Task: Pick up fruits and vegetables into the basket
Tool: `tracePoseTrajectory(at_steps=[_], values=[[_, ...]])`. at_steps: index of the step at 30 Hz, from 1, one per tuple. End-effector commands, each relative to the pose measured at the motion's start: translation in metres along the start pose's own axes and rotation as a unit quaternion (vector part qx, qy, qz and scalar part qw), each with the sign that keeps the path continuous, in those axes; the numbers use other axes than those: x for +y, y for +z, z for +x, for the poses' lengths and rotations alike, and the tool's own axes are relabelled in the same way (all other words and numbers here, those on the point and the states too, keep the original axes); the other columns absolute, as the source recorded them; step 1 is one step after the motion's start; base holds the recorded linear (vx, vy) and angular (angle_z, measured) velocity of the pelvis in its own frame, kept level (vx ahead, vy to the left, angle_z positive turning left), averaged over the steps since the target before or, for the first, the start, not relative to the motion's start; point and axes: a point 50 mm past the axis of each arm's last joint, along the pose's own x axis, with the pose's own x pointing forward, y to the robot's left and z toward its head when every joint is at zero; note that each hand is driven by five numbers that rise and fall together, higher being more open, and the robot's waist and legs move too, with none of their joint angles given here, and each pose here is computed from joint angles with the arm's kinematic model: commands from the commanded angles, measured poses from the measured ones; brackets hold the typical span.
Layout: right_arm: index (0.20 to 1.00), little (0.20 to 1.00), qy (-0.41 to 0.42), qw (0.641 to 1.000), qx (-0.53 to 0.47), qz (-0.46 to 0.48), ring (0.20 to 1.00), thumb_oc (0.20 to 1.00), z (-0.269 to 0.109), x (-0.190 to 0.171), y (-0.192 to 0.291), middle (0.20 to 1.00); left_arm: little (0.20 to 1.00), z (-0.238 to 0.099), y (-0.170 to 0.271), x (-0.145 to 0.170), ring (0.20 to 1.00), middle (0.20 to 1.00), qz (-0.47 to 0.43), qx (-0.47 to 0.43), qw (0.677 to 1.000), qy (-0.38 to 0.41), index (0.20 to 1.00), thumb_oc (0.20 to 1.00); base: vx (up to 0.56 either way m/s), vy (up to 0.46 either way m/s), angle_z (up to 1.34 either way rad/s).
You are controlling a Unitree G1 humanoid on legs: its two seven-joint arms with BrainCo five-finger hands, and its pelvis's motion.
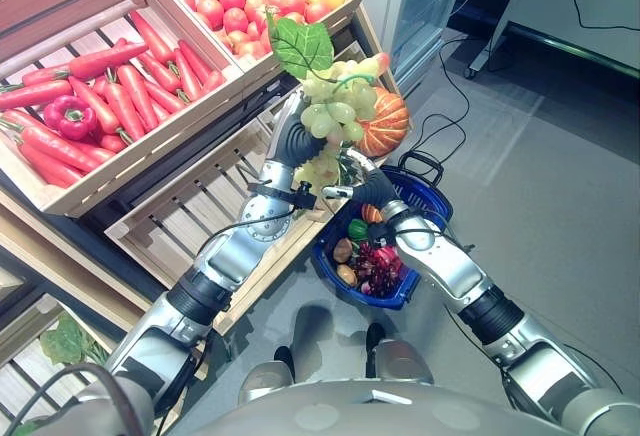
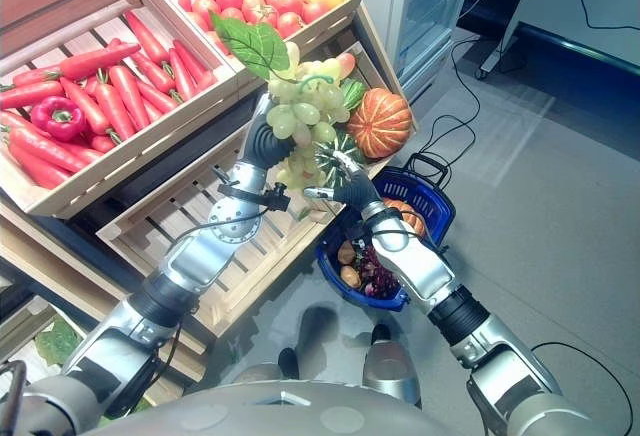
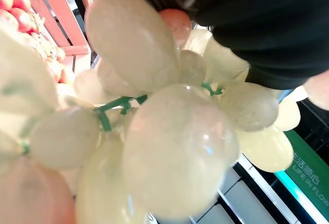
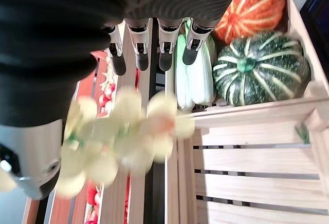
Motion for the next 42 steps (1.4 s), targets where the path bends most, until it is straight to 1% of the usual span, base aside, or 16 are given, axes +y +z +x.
tracePoseTrajectory(at_steps=[1,6,11,21,30,34,35,36,37,42], values=[[1.000,1.000,0.004,0.998,-0.064,0.015,1.000,1.000,0.016,0.010,0.031,1.000,0.200,0.024,0.043,0.000,0.200,0.200,-0.013,-0.108,0.994,0.023,0.200,0.200,0.00,0.000,0.00],[1.000,1.000,-0.008,0.997,-0.072,0.026,1.000,1.000,0.019,0.011,0.037,1.000,0.200,0.024,0.044,-0.004,0.200,0.200,-0.031,-0.103,0.994,0.026,0.200,0.200,0.00,0.000,0.00],[1.000,1.000,-0.020,0.996,-0.084,0.028,1.000,1.000,0.020,0.010,0.044,1.000,0.200,0.023,0.045,-0.011,0.200,0.200,-0.046,-0.089,0.995,0.011,0.200,0.200,0.00,0.000,0.00],[1.000,1.000,-0.075,0.992,-0.093,0.028,1.000,1.000,0.023,-0.001,0.054,1.000,0.200,0.020,0.047,-0.019,0.200,0.200,-0.068,-0.070,0.995,-0.013,0.200,0.200,0.00,0.000,0.00],[1.000,1.000,-0.089,0.990,-0.099,0.045,1.000,1.000,0.023,-0.002,0.061,1.000,0.200,0.014,0.049,-0.028,0.200,0.200,-0.080,-0.065,0.993,-0.058,0.200,0.200,0.00,0.000,0.00],[1.000,1.000,-0.075,0.993,-0.081,0.042,1.000,1.000,0.027,0.001,0.058,1.000,0.200,0.013,0.055,-0.030,0.200,0.200,-0.087,-0.086,0.990,-0.072,0.200,0.200,0.00,0.000,0.00],[0.598,0.598,-0.067,0.994,-0.074,0.041,0.598,0.598,0.028,0.003,0.056,0.598,0.200,0.013,0.058,-0.030,0.200,0.200,-0.090,-0.096,0.989,-0.074,0.200,0.200,0.00,0.000,0.00],[0.498,0.498,-0.062,0.995,-0.069,0.042,0.498,0.498,0.029,0.005,0.055,0.498,0.200,0.013,0.059,-0.030,0.200,0.200,-0.092,-0.100,0.988,-0.075,0.200,0.200,0.00,0.000,0.00],[0.200,0.200,-0.040,0.996,-0.066,0.042,0.200,0.200,0.031,0.010,0.054,0.200,0.200,0.014,0.066,-0.030,0.200,0.200,-0.100,-0.120,0.984,-0.082,0.200,0.200,0.00,0.000,0.00],[0.200,0.200,0.005,0.994,-0.088,0.065,0.200,0.200,0.034,0.029,0.064,0.200,0.200,0.016,0.077,-0.035,0.200,0.200,-0.125,-0.136,0.977,-0.108,0.200,0.200,0.00,-0.006,0.05]])
